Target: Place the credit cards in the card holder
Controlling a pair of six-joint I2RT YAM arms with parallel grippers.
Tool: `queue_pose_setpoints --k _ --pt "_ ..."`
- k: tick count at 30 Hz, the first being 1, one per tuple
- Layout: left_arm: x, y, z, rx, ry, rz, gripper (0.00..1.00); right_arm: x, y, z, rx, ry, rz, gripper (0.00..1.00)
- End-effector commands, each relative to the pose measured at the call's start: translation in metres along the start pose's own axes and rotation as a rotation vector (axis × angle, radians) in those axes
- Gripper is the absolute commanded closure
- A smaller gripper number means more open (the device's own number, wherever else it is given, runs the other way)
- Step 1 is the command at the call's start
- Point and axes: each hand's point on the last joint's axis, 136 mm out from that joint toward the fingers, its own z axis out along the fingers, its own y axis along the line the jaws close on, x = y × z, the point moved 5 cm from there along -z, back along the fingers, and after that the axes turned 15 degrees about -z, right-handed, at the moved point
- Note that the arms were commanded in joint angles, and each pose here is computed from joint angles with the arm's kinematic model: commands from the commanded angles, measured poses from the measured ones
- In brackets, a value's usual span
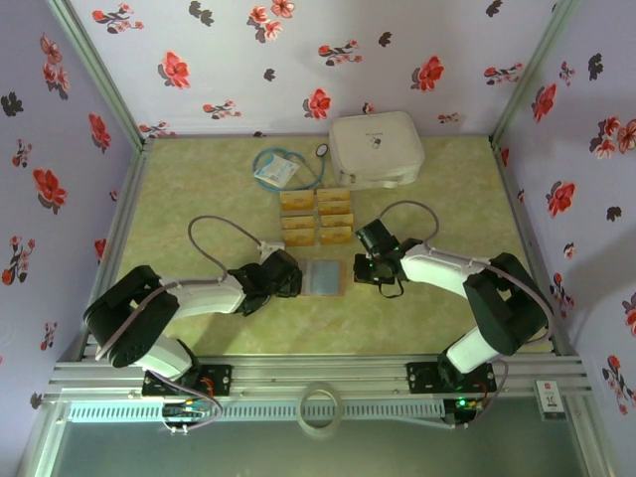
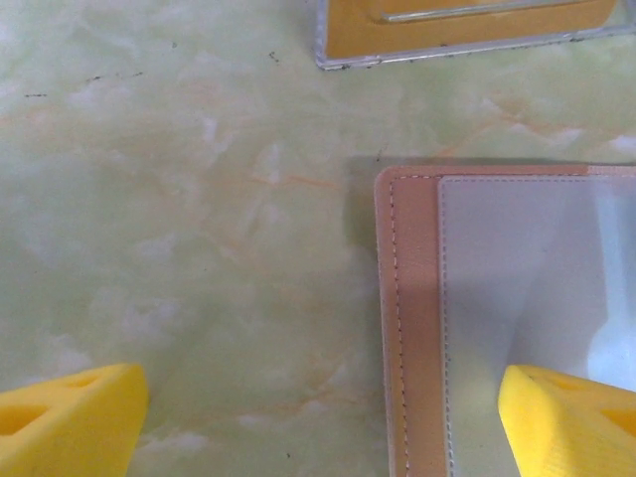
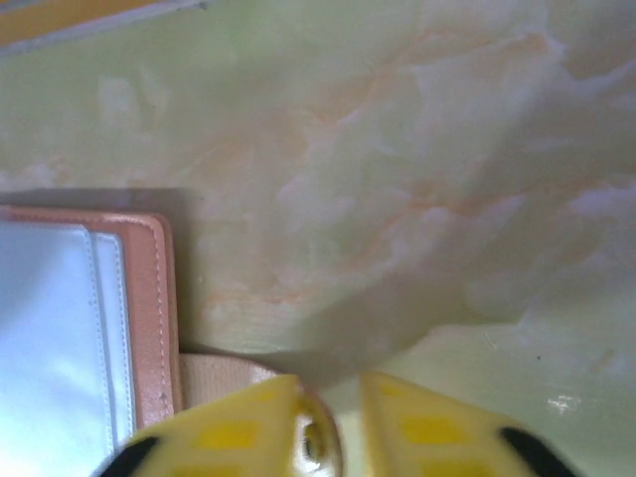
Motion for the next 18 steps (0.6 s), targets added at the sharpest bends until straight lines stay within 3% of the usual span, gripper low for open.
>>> queue_pose_setpoints --k 1,10,18 --pt "-0.01 0.002 -0.011 0.005 -0.02 -0.049 0.0 -0.014 0.007 -0.018 -0.025 -0.046 -0.022 0.65" --pt "-0.051 -0.005 -0.053 0.076 -0.055 -0.273 0.0 -0.056 0.027 -0.064 -0.038 -0.124 -0.199 0.48" --pt "-0.09 -0.011 -0.098 0.119 -0.091 -0.529 0.0 -0.094 0.044 -0.061 -0.035 -0.106 -0.408 0.47"
